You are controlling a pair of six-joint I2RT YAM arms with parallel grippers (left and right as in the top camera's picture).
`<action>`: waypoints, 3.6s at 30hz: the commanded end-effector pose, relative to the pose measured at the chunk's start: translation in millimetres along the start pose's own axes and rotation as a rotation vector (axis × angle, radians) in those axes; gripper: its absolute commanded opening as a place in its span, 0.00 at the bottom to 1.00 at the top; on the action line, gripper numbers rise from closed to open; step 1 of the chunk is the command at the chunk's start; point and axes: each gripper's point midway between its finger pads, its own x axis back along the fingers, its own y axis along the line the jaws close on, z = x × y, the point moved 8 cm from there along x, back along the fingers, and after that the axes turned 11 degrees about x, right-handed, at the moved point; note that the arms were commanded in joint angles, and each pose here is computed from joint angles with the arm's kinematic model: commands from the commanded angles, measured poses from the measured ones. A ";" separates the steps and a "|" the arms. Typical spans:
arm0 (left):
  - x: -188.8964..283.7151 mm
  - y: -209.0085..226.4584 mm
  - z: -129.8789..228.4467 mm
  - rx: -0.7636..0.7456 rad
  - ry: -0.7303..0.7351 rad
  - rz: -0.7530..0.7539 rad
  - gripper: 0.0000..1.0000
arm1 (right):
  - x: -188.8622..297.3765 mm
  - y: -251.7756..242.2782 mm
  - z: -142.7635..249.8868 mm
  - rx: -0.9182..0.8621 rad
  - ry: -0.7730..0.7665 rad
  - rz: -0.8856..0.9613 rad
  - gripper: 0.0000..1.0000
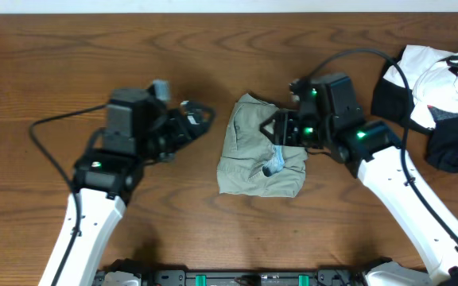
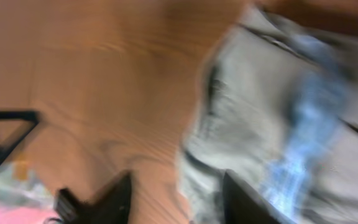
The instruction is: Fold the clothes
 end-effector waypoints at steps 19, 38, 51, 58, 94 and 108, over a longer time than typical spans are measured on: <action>-12.7 44.7 0.1 0.126 0.078 -0.216 0.94 | -92.6 -41.3 63.7 -0.190 0.465 0.014 0.01; -12.7 44.8 0.1 0.122 0.078 -0.216 0.94 | -84.9 -120.1 117.6 -0.228 0.485 0.300 0.04; -12.8 44.7 0.0 0.121 0.078 -0.216 0.94 | -25.5 -93.0 65.9 -0.232 0.336 0.365 0.03; -12.7 45.6 -1.0 0.116 0.067 -0.224 0.94 | 17.7 -47.8 18.2 -0.064 0.106 0.240 0.25; -12.6 47.8 0.5 0.098 0.079 -0.237 0.94 | -65.0 -137.8 -14.7 -0.129 0.035 -0.249 0.24; -12.5 48.2 0.8 0.100 0.081 -0.239 0.94 | 1.5 -33.0 17.8 -0.002 0.180 -0.360 0.16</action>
